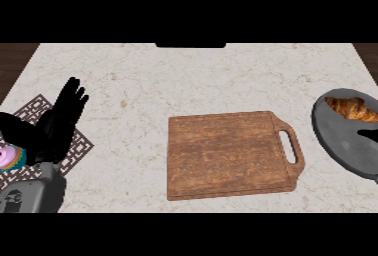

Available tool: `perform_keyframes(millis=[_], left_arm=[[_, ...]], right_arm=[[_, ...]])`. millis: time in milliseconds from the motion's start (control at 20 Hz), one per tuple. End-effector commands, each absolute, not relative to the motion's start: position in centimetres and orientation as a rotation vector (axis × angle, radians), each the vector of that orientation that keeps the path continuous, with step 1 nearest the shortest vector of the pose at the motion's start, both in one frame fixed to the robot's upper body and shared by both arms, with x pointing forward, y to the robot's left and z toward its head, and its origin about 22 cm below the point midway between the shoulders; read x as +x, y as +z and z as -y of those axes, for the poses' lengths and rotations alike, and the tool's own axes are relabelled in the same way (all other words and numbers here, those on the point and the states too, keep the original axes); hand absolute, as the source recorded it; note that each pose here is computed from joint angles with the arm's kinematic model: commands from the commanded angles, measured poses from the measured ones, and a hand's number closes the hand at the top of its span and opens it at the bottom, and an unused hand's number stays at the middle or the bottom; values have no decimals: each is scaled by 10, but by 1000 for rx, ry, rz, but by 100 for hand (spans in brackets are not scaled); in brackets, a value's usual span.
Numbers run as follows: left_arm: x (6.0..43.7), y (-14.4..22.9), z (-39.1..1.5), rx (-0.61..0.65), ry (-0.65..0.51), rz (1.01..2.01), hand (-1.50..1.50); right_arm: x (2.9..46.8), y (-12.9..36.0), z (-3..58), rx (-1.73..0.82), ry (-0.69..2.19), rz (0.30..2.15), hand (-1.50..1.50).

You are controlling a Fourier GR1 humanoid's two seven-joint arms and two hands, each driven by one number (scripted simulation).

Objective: Pick the croissant from the cutting board and place it in the pan

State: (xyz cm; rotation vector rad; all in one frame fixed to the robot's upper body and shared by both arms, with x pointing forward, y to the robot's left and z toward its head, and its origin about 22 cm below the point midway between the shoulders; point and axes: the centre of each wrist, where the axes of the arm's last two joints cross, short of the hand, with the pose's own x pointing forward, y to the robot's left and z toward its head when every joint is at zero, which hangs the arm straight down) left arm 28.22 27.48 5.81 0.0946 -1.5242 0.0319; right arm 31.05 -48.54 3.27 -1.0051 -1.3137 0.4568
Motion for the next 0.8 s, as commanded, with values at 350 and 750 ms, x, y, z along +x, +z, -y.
perform_keyframes(millis=[350,750], left_arm=[[284,63,-273,100,49,1523,0],[287,68,-265,117,60,1518,0]], right_arm=[[239,62,568,-724,-8,1574,-150],[146,73,621,-506,-82,1679,-150]])
